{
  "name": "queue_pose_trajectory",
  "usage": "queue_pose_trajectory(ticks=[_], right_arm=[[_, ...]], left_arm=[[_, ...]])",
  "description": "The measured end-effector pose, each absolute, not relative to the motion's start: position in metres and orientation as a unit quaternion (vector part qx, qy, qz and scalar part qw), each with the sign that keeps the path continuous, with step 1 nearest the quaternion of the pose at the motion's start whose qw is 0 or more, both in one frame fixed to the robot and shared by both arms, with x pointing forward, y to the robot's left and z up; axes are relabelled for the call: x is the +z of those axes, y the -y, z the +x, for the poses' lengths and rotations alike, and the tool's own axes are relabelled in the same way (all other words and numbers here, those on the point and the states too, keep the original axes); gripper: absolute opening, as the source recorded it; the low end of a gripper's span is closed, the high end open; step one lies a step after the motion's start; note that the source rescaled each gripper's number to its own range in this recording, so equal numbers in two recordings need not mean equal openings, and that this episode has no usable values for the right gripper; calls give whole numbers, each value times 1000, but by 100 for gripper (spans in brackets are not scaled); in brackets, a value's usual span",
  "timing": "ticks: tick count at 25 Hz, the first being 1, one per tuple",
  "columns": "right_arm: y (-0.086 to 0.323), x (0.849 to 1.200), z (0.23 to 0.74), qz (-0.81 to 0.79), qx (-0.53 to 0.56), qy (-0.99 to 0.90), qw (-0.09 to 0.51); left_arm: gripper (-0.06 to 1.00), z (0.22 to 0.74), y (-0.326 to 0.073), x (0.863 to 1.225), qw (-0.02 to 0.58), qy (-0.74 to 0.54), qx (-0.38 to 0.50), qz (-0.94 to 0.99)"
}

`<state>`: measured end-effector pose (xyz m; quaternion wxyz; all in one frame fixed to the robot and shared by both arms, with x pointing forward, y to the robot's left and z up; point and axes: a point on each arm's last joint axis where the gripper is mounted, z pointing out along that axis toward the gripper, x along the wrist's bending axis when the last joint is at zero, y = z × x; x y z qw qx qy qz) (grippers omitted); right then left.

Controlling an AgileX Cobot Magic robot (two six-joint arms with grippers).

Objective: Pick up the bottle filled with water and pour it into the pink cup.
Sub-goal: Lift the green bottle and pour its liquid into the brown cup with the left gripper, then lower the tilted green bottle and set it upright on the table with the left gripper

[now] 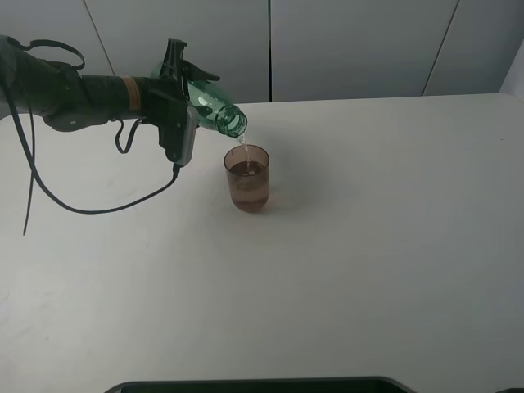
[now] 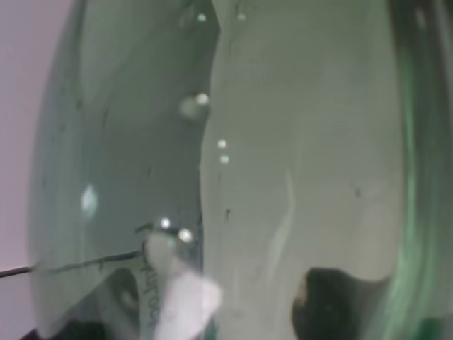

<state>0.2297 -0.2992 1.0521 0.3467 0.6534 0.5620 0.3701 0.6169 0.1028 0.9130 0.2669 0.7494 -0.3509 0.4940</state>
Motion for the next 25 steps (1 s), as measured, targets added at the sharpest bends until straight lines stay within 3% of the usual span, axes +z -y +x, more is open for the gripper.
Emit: queue_pose_trajectory(ticks=[12, 20, 25], right_arm=[[299, 1052, 230, 653, 370, -562, 347], [299, 1052, 230, 653, 370, -562, 347], [299, 1052, 230, 653, 370, -562, 347]], left_arm=[[0, 616, -99, 921, 330, 300, 497, 745], [0, 625, -101, 945, 481, 78, 499, 717], [0, 631, -110, 966, 579, -118, 437, 678]])
